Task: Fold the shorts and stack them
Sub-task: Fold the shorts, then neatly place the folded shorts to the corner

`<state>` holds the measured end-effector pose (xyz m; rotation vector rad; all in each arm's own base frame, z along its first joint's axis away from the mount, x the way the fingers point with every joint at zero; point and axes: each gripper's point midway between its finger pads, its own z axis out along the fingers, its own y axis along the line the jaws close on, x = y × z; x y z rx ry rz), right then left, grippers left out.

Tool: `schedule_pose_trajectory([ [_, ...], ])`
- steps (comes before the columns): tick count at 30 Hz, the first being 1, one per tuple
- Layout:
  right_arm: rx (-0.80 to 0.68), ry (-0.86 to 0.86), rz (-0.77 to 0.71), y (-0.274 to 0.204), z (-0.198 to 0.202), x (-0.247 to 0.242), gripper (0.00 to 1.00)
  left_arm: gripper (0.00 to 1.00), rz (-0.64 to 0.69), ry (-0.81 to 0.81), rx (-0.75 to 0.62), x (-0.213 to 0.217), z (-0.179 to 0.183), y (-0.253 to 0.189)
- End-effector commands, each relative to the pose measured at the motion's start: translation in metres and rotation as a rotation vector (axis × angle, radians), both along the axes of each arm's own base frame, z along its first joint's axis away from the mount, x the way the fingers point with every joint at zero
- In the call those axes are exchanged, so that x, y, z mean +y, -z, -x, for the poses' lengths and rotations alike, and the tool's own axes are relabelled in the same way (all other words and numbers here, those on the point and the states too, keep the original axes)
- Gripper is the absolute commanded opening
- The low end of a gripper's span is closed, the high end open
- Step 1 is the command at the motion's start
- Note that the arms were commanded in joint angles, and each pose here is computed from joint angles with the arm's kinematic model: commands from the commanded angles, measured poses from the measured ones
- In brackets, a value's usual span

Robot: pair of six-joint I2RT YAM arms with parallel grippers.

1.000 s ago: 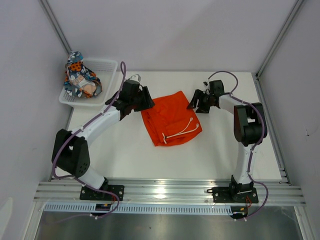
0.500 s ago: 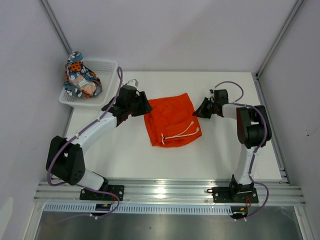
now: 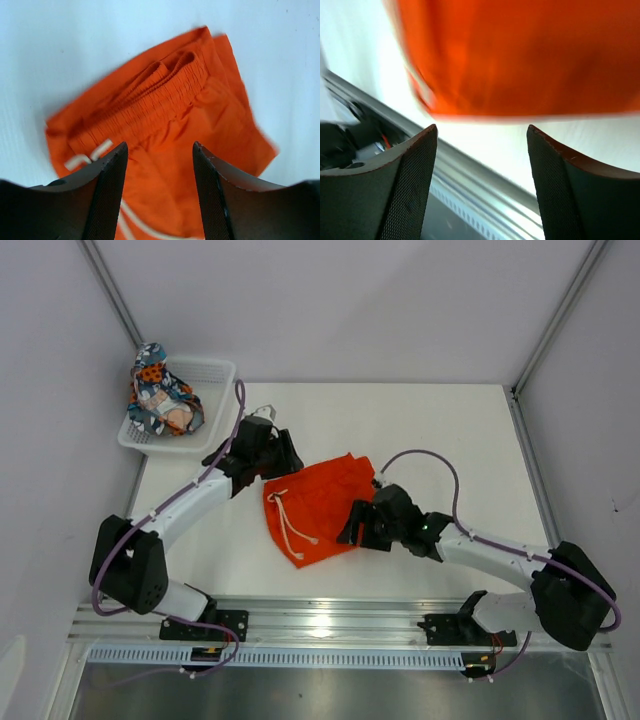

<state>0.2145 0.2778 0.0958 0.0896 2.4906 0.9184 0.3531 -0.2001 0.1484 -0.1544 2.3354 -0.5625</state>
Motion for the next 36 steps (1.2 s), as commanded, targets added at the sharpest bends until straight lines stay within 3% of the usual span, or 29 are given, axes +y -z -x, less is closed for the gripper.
schedule_pose_trajectory([
  [1,0.099,0.051,0.157,0.028,0.034,-0.032,0.73,0.58,-0.006,0.004,-0.068,0.007,0.005,-0.029],
  [8,-0.037,0.007,0.153,-0.020,-0.006,-0.058,0.76,0.68,-0.052,-0.030,-0.067,0.028,0.025,-0.027],
  [12,-0.005,-0.074,0.198,-0.004,-0.035,-0.062,0.76,0.69,-0.099,-0.043,-0.007,0.044,0.043,-0.003],
  [21,0.020,-0.151,0.121,0.034,-0.074,-0.045,0.75,0.71,-0.035,-0.108,0.034,0.069,0.073,0.044],
  [22,0.034,-0.163,0.124,0.042,-0.074,-0.044,0.76,0.73,-0.036,-0.114,0.051,0.073,0.083,0.059],
  [29,0.043,-0.191,0.097,0.055,-0.084,-0.033,0.77,0.87,-0.016,-0.139,0.000,0.083,0.087,0.054],
  [32,0.053,-0.191,0.092,0.061,-0.085,-0.032,0.74,0.90,0.027,-0.104,0.026,0.077,0.089,0.064],
  [34,0.056,-0.192,0.094,0.063,-0.085,-0.031,0.70,0.99,0.041,-0.095,0.043,0.076,0.091,0.071],
  [36,0.063,-0.194,0.099,0.068,-0.085,-0.031,0.64,0.99,0.056,-0.086,0.034,0.074,0.089,0.071],
])
